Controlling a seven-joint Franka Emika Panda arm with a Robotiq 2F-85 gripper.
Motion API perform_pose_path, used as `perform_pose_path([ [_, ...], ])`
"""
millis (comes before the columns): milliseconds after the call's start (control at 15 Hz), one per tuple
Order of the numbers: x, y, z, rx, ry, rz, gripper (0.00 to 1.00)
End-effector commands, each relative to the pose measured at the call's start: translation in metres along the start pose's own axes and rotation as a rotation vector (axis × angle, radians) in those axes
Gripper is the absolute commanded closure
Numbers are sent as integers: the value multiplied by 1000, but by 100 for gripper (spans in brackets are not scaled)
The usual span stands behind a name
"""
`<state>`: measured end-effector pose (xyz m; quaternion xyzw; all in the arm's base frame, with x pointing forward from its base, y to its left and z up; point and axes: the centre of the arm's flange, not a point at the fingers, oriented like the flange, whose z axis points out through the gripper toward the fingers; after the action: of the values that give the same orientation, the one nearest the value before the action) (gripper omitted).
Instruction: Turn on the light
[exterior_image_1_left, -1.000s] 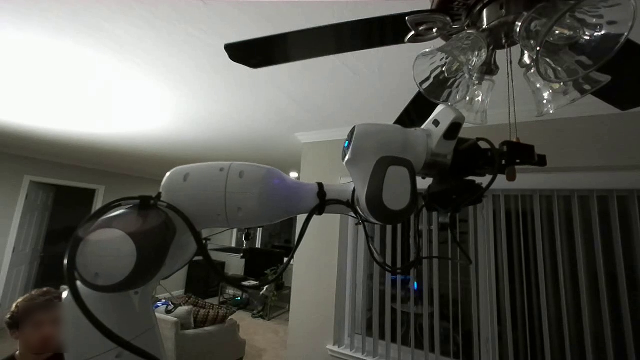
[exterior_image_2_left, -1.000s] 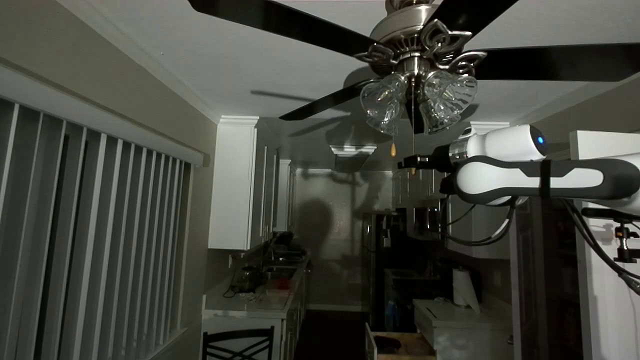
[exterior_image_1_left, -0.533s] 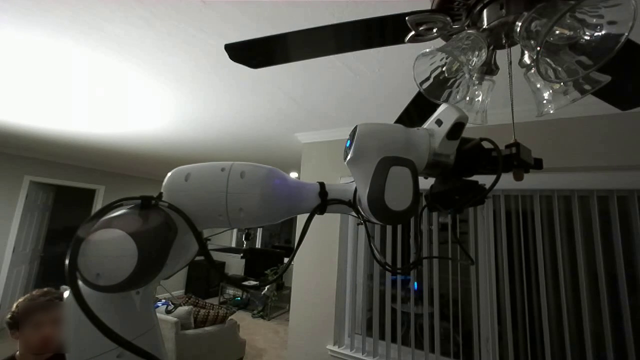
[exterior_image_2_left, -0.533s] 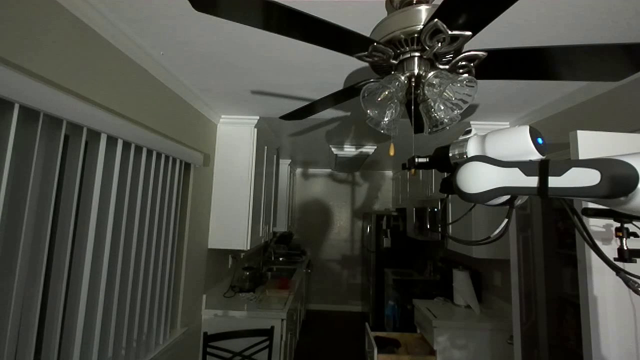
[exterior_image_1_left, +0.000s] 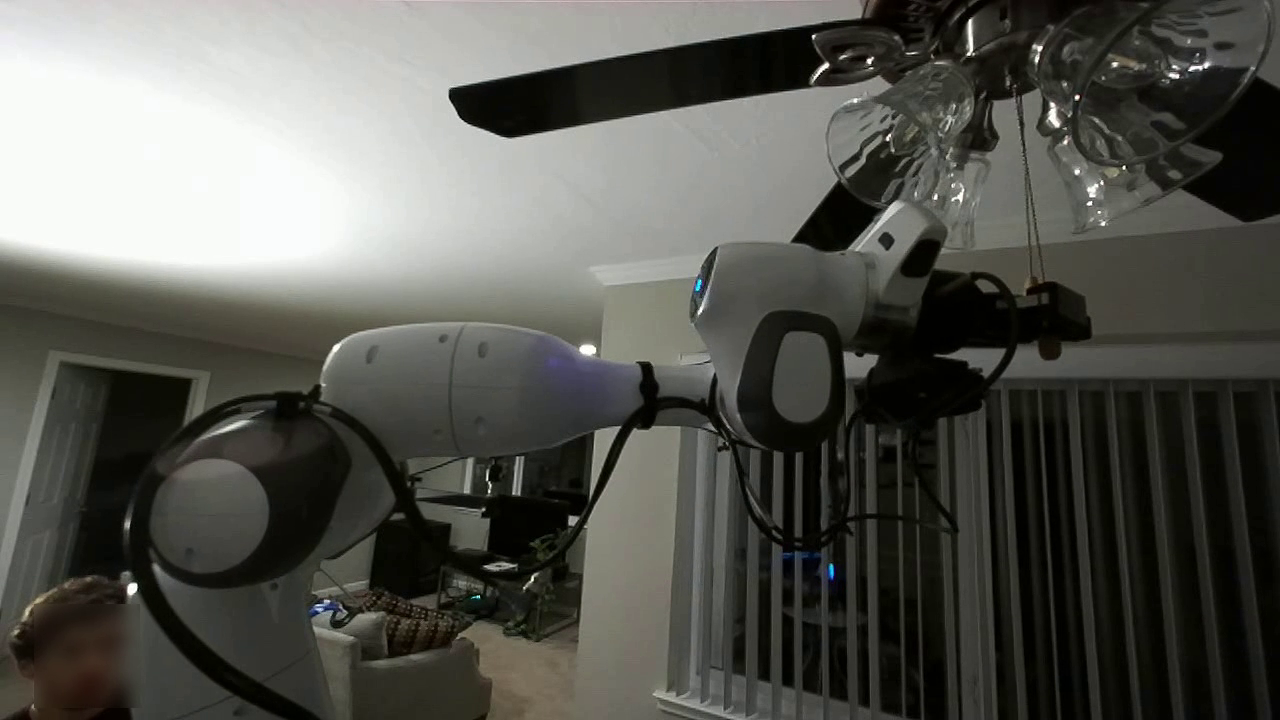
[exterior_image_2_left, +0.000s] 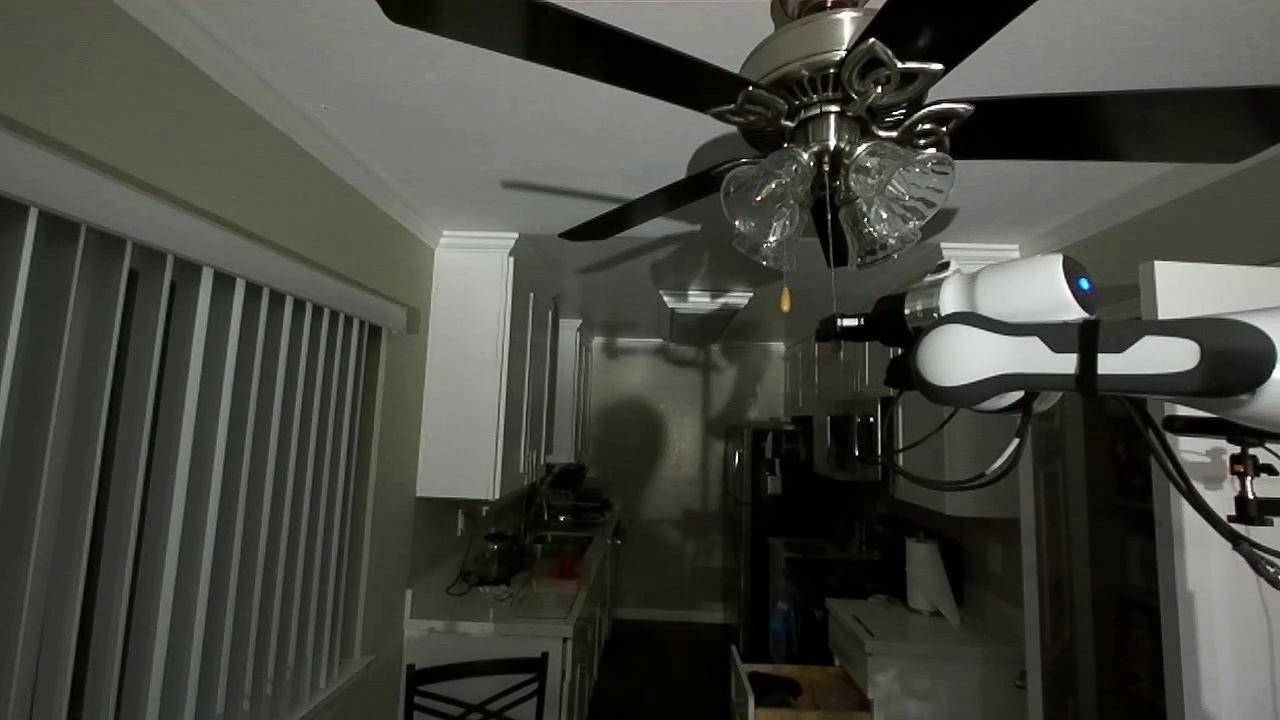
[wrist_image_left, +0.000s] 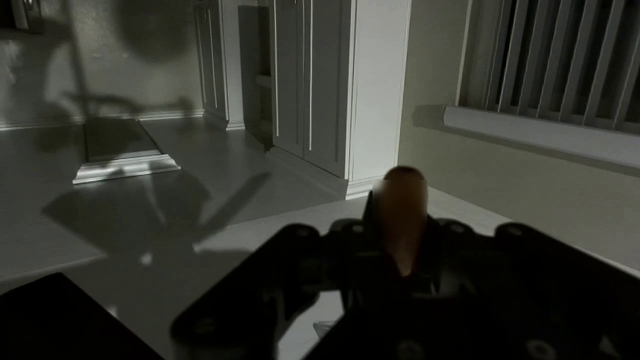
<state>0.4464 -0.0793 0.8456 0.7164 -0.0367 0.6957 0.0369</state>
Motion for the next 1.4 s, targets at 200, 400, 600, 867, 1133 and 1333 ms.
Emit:
perform_pose_path([
  [200,-31,3,9,14,-27,37,96],
  [400,-34,2,8,21,-23,39,96],
  [600,-30,1,5,27,-3,48,92],
  [867,-29,2,1,35,8,53,54],
  [1133,-44,2,3,39,-23,52,28],
  [1333,-68,8,5,33,-100,41,9],
])
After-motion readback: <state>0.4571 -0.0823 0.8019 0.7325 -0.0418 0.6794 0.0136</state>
